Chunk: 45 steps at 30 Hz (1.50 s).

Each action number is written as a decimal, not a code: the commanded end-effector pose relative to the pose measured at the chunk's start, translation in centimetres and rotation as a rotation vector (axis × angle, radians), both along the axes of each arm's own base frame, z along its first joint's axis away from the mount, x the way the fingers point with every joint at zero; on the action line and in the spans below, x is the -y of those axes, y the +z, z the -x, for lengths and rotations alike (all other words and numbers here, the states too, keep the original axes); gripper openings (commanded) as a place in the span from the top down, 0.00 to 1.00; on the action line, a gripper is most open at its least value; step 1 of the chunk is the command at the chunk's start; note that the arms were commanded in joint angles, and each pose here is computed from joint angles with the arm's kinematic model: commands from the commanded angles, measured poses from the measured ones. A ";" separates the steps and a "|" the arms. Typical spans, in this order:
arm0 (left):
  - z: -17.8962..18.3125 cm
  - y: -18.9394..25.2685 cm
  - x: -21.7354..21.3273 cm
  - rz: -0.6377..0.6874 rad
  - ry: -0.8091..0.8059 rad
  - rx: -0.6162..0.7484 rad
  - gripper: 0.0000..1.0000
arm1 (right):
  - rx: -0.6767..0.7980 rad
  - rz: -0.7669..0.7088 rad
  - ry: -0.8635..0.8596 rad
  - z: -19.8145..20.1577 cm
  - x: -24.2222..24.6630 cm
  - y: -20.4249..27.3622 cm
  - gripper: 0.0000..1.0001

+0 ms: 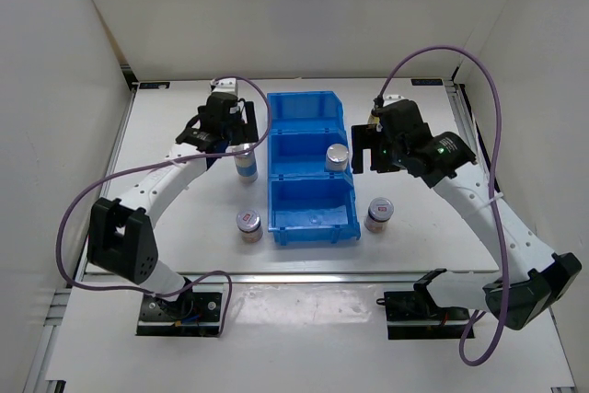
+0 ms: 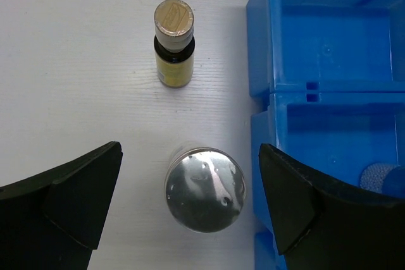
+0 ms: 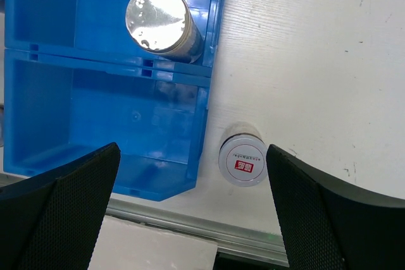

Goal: Organize the condiment bottles

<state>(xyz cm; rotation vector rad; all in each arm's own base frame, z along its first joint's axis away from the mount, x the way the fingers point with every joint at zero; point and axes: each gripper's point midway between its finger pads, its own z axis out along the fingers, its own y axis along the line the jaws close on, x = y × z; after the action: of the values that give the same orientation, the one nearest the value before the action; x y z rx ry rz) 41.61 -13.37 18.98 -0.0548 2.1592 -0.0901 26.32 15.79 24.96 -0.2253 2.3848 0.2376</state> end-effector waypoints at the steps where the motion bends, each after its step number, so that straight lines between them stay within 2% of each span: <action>1: -0.9 1.5 1.1 0.026 -0.034 0.036 0.00 | 0.003 0.001 -0.015 0.3 0.2 -0.1 0.01; 17: -1.2 -3.1 1.8 0.029 -0.025 -0.069 0.00 | -0.024 0.029 -0.021 0.7 0.7 -1.0 0.01; 23: -0.1 -4.9 1.5 0.047 0.006 -0.124 0.06 | -0.034 0.028 -0.027 0.8 0.8 -1.3 0.01; 30: 0.2 -3.3 1.4 0.059 0.004 -0.094 0.23 | -0.041 0.033 -0.027 0.9 0.8 -1.7 0.01; 31: 0.3 -3.4 1.2 0.050 0.012 -0.103 0.29 | -0.041 0.033 -0.027 0.9 0.8 -1.7 0.01; 33: -0.1 -1.4 1.1 0.061 0.019 -0.061 0.38 | -0.041 0.033 -0.027 0.9 0.8 -1.7 0.01; 39: -1.2 4.0 1.5 0.069 0.008 0.050 0.55 | -0.053 0.033 -0.021 1.2 0.8 -1.8 0.01; 43: -1.4 7.6 1.7 0.052 0.009 0.113 0.73 | -0.053 0.033 -0.021 1.2 0.8 -1.8 0.01; 45: -1.3 10.2 2.3 0.050 0.002 0.165 0.77 | -0.053 0.033 -0.021 1.2 0.8 -1.8 0.01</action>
<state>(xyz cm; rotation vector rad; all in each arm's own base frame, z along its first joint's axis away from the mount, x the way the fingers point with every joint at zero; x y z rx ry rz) 42.87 -15.14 19.67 -0.0658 2.2139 -0.0946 25.42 15.13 22.90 -0.2156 2.4515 0.1993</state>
